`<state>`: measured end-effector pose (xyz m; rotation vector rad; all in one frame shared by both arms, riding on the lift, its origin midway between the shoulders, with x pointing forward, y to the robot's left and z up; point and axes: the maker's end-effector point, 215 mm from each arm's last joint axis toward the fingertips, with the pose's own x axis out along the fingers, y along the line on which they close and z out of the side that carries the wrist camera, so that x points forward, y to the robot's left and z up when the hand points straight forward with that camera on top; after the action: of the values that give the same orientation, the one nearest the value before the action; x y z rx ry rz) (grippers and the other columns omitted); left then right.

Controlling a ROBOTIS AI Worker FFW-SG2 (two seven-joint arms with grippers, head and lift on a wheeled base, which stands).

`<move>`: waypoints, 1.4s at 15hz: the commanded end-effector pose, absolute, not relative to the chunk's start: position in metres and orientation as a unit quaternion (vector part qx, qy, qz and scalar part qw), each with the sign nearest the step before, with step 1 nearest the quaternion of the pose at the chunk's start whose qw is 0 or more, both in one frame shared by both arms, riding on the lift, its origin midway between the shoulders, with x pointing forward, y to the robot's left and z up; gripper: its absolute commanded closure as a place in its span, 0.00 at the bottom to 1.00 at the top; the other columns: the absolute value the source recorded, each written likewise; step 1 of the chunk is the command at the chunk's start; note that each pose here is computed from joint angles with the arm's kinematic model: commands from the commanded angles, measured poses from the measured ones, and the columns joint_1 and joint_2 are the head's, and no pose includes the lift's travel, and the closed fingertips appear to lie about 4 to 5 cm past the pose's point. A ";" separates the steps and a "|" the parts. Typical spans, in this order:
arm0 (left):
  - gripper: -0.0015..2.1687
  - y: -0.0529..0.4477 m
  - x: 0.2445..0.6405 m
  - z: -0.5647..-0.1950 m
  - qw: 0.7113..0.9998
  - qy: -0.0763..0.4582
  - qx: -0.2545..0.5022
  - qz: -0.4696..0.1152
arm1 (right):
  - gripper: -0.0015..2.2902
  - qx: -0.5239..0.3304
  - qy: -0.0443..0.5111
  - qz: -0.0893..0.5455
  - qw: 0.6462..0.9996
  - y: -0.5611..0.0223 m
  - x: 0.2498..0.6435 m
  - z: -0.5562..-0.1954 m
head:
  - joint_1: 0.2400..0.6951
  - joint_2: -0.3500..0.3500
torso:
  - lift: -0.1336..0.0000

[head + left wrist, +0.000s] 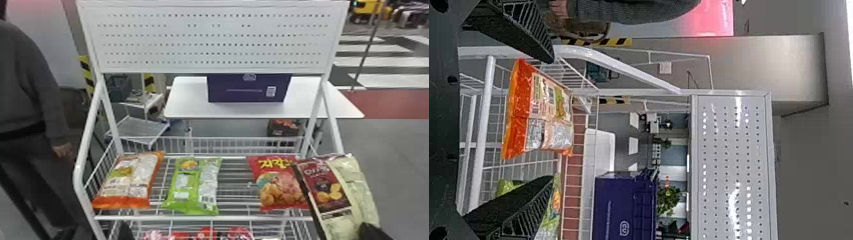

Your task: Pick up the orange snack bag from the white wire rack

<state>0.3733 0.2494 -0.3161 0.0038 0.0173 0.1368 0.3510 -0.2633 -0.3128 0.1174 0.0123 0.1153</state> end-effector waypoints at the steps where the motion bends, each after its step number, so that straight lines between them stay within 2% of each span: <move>1: 0.03 0.247 0.388 -0.323 0.998 0.007 0.001 0.064 | 0.99 0.059 0.007 0.057 0.997 -0.264 0.351 -0.314 | 0.57 0.50 | 1.00; 4: 0.03 0.239 0.451 -0.337 0.999 0.005 -0.015 0.047 | 0.99 0.060 0.008 0.058 0.997 -0.263 0.351 -0.315 | 0.57 0.50 | 1.00; 8: 0.04 0.234 0.534 -0.359 0.999 0.035 0.016 0.036 | 0.99 0.061 0.011 0.053 0.997 -0.265 0.350 -0.319 | 0.57 0.50 | 1.00; 12: 0.04 0.248 0.588 -0.373 0.997 0.070 0.012 0.032 | 0.99 0.061 0.011 0.052 0.997 -0.265 0.350 -0.320 | 0.57 0.50 | 1.00; 15: 0.04 0.268 0.611 -0.395 0.994 0.106 0.015 0.035 | 0.99 0.061 0.011 0.053 0.997 -0.264 0.350 -0.320 | 0.57 0.50 | 1.00; 21: 0.10 0.289 0.605 -0.432 0.985 0.169 0.006 0.026 | 0.99 0.062 0.011 0.052 0.997 -0.264 0.350 -0.320 | 0.57 0.50 | 1.00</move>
<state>0.6073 0.2864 -0.4244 0.0108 0.3126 0.0506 0.3500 -0.2640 -0.3197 0.1237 0.0213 0.1041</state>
